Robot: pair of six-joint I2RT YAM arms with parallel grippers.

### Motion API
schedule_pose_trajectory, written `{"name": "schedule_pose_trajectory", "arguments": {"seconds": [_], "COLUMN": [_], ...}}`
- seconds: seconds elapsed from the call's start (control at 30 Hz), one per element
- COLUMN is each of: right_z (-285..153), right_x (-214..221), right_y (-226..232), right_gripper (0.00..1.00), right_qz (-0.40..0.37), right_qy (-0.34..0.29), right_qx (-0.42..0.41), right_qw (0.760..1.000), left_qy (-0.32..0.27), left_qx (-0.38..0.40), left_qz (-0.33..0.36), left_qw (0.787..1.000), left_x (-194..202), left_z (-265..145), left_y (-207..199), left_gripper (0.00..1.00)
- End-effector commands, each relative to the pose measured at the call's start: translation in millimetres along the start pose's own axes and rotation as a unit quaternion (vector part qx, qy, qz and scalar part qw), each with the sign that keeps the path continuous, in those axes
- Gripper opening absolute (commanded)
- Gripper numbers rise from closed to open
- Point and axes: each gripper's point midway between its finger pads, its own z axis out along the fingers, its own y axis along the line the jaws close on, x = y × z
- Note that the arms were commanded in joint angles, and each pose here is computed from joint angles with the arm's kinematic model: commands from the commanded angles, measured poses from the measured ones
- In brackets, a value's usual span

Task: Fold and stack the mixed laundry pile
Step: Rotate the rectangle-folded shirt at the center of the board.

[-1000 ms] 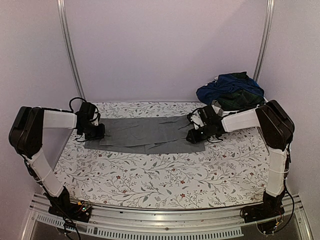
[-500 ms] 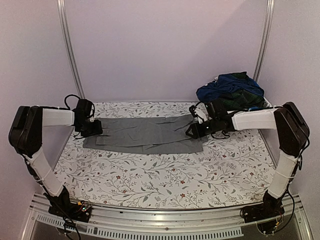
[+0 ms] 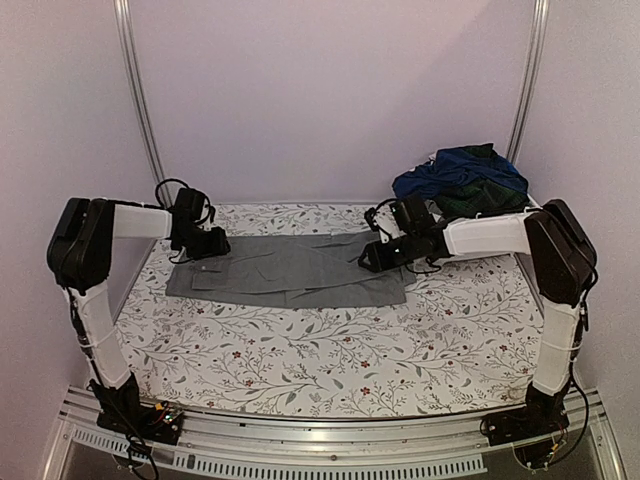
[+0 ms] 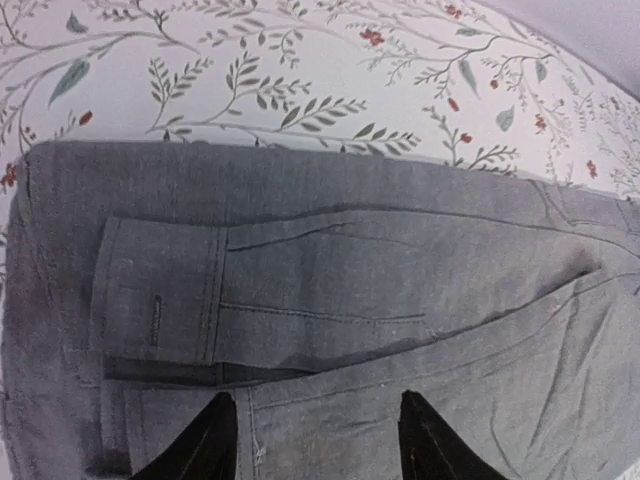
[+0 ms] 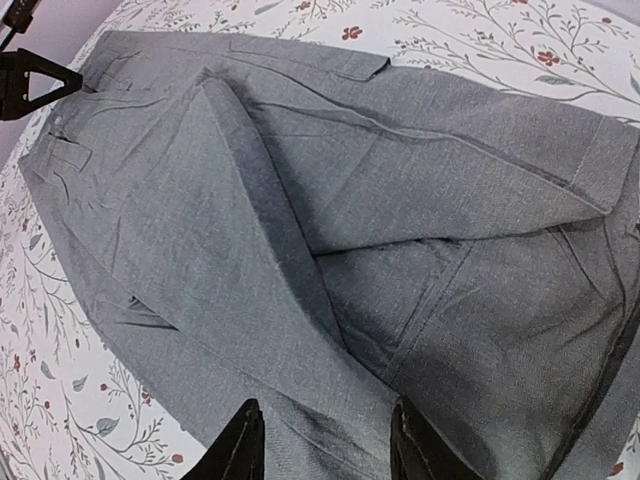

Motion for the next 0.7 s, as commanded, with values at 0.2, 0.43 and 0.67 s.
{"name": "schedule_pose_trajectory", "arguments": {"seconds": [0.2,0.43,0.67], "right_z": [60.5,91.0,113.7], "right_x": [36.4,27.0,-35.6], "right_y": [-38.4,-80.6,-98.0], "right_gripper": [0.41,0.41,0.4], "right_qz": [0.006,-0.026,-0.08], "right_qy": [0.067,0.08,0.038], "right_qx": [0.072,0.147,0.174], "right_qw": [0.995,0.986,0.981], "left_qy": [0.1,0.127,0.187], "left_qx": [-0.063,-0.038,0.076], "left_qz": [-0.065,-0.096,-0.019], "left_qw": [0.991,0.986,0.979], "left_x": [91.2,149.2,217.5], "left_z": [20.3,-15.1,-55.7], "left_y": [37.9,20.2,-98.1], "left_gripper": [0.4,0.33,0.31]}}
